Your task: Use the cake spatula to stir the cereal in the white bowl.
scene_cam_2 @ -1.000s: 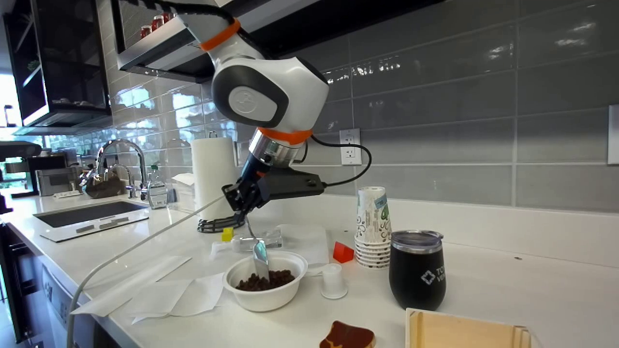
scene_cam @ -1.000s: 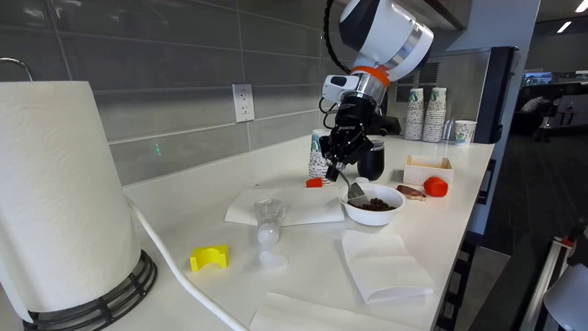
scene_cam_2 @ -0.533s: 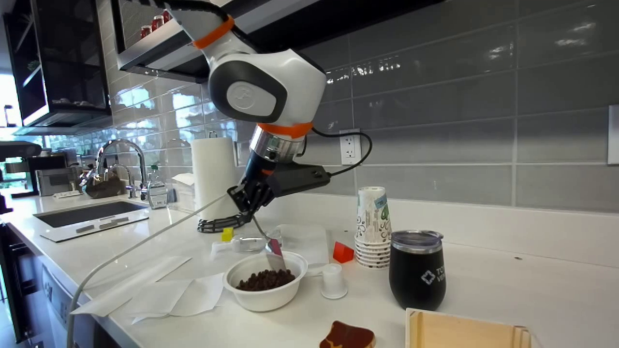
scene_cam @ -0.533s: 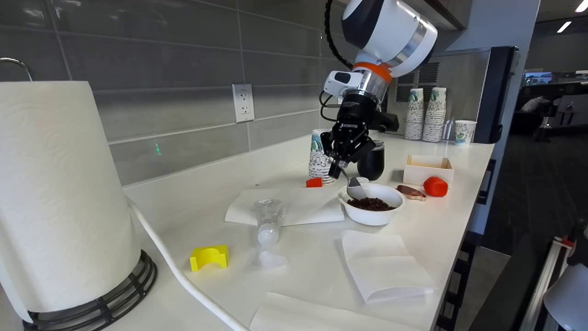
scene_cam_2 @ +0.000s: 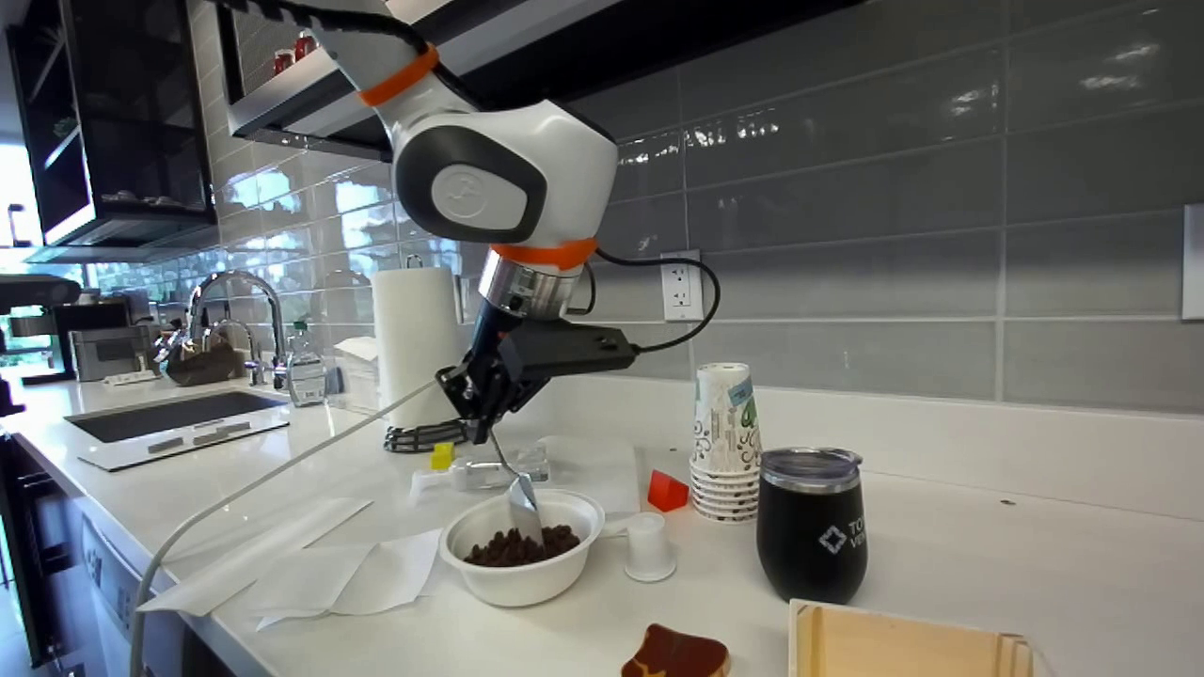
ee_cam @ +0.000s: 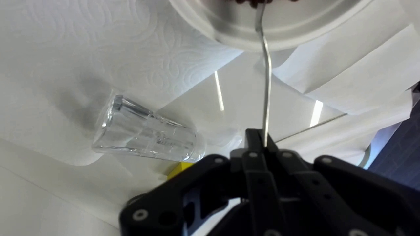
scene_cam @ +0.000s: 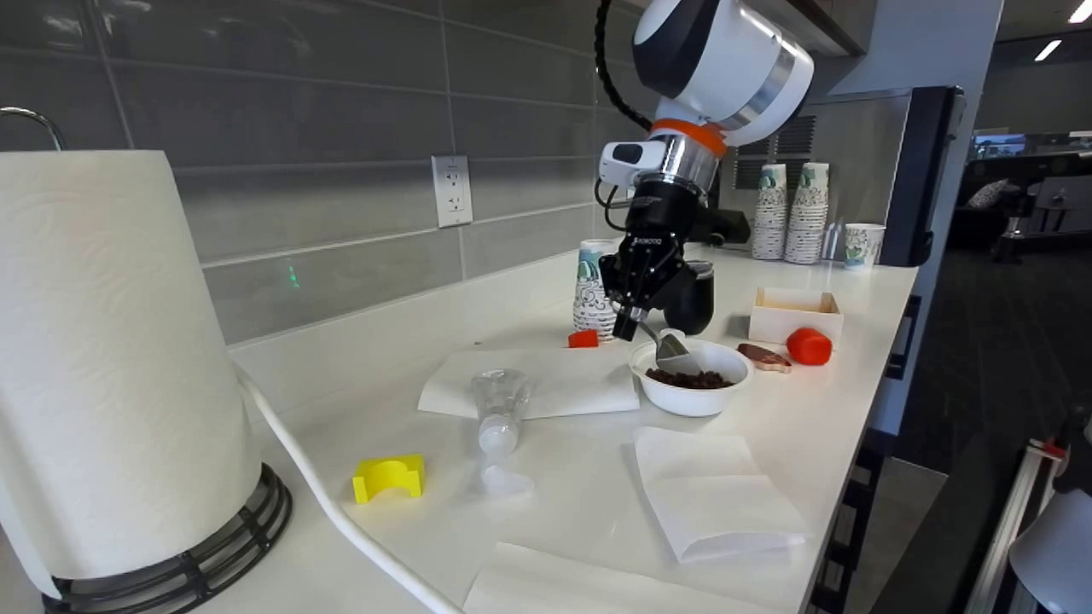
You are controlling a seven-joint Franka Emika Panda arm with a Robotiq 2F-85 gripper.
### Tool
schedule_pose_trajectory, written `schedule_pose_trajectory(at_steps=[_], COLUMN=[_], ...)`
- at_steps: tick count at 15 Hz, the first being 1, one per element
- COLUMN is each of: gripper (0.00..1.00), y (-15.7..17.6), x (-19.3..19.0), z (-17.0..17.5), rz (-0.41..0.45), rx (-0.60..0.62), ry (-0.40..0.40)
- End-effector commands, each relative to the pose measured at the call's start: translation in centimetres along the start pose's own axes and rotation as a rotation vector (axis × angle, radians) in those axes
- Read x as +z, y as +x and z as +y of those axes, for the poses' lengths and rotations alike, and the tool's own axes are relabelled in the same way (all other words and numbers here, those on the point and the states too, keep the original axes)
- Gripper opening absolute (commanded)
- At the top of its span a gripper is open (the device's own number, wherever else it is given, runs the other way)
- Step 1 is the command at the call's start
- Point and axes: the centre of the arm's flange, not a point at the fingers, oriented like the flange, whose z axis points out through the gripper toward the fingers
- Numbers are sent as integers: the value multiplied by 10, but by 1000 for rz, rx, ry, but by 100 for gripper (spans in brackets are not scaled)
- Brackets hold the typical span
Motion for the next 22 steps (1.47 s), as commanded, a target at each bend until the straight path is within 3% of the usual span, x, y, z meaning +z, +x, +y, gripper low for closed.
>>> schedule_pose_trajectory(at_steps=[1,14,15,17,22], gripper=[1,1,28,33,71], y=[16,17,17,15,15], x=[13,54,55,56,55], z=[3,19,19,20,21], rz=[-14,-191,-197,-200,-197], rx=[39,148,155,170,190], ry=[-29,-65,-65,-62,-55])
